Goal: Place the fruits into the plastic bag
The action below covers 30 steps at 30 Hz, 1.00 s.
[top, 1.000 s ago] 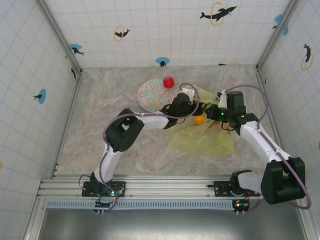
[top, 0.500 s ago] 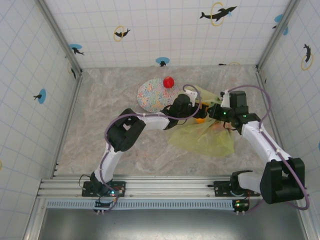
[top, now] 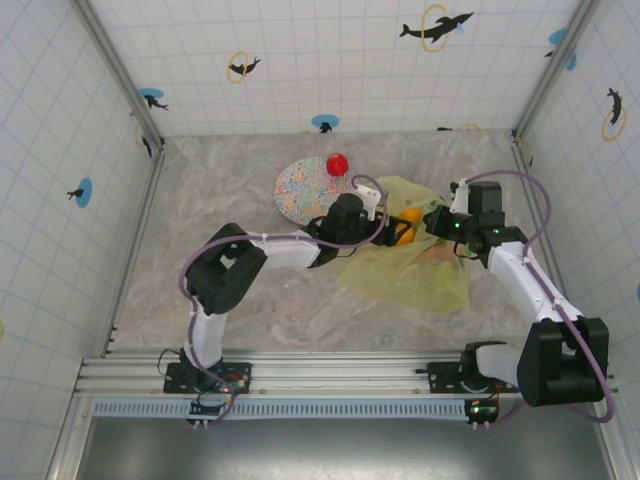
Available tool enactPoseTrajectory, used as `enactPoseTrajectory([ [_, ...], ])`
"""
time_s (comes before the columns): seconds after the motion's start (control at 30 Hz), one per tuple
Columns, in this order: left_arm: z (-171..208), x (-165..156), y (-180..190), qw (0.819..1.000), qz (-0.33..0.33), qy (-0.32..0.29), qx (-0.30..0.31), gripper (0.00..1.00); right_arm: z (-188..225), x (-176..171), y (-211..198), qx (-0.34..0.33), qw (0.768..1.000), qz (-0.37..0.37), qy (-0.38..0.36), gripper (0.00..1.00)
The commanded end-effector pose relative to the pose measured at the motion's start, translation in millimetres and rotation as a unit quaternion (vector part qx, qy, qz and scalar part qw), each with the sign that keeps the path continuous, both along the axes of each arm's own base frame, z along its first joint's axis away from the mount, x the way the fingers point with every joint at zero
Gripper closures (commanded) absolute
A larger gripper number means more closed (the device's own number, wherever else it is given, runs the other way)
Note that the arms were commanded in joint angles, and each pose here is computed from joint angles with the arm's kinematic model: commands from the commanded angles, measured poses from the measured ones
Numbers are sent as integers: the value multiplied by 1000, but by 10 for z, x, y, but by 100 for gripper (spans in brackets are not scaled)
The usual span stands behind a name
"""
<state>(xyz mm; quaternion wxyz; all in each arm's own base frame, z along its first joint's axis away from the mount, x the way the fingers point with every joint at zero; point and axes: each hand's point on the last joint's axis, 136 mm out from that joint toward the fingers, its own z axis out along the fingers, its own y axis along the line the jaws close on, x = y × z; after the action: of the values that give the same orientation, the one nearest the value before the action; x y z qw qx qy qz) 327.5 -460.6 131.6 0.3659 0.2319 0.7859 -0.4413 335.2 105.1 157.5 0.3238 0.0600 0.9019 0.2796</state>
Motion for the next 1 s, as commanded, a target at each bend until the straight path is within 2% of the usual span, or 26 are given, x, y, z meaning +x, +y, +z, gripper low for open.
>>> enactPoseTrajectory([
  [0.0, 179, -62, 184, 999, -8, -31, 5, 15, 55, 8, -20, -2, 1000, 4, -10, 100],
  [0.3, 127, -377, 668, 999, -9, -20, 45, 16, 45, 26, 5, 8, 1000, 14, -5, 100],
  [0.57, 270, -726, 1058, 1000, -22, 19, -3, 15, -20, 21, 10, 13, 1000, 11, -2, 100],
  [0.8, 164, -1047, 1039, 995, -84, 55, -14, 14, -10, 43, 15, 14, 1000, 11, -4, 100],
  [0.9, 65, -1141, 911, 992, -112, 54, 9, 18, 12, 65, 18, 15, 1000, 10, -6, 100],
  [0.97, 50, -1228, 787, 989, -136, 50, 16, 26, 36, 86, 17, 14, 1000, 11, -8, 100],
])
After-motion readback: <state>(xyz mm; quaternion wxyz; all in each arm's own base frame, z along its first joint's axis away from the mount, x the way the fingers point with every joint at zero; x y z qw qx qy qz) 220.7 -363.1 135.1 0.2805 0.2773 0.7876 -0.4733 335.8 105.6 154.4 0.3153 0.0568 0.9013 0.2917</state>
